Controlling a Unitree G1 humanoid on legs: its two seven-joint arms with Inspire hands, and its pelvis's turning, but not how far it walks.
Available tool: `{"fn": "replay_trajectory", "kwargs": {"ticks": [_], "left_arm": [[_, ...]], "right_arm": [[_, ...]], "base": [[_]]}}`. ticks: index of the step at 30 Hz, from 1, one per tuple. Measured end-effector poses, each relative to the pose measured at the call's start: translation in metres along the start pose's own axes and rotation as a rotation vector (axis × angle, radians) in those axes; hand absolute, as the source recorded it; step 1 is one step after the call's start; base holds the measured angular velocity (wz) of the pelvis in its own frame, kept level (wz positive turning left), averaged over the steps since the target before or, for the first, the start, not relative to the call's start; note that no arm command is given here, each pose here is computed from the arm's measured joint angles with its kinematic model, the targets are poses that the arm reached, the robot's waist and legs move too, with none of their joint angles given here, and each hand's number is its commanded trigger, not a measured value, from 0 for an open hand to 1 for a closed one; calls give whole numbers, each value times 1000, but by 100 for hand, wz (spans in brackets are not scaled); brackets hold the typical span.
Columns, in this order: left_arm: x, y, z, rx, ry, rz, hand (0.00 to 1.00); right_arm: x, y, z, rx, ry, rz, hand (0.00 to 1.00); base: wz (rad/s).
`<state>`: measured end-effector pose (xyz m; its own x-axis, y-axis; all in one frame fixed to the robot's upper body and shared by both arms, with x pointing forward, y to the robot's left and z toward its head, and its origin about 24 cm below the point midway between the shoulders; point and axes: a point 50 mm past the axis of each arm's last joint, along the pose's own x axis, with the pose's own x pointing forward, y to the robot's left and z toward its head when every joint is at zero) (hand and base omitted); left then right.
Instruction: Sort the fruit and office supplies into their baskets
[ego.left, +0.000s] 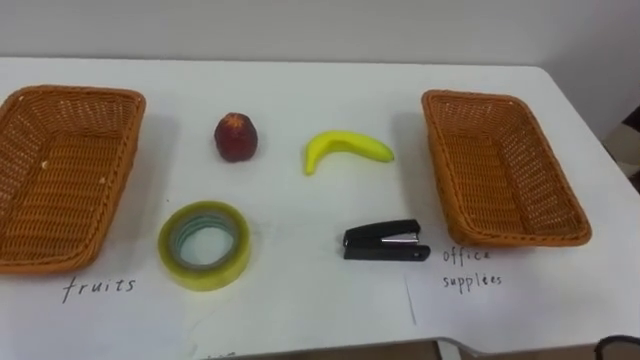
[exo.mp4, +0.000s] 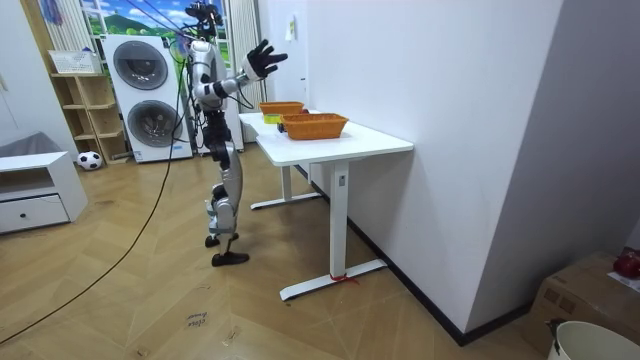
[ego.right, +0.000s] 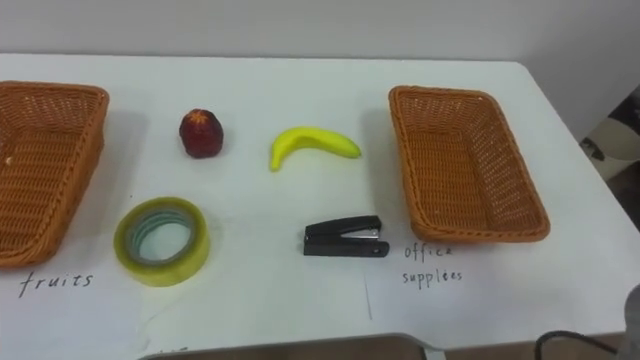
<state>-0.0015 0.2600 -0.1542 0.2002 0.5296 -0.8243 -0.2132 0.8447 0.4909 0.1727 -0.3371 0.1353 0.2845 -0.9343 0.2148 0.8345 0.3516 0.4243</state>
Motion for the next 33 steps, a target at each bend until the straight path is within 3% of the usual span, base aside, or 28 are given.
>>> {"fn": "replay_trajectory", "kwargs": {"ticks": [20,33], "left_arm": [[1,-1,2,37,0,-2,0],[0,-9,5,128,-18,-35,0]], "right_arm": [[-25,66,26,143,-90,410,0],[-48,95,16,97,-60,773,0]], "base": [[6],[0]]}}
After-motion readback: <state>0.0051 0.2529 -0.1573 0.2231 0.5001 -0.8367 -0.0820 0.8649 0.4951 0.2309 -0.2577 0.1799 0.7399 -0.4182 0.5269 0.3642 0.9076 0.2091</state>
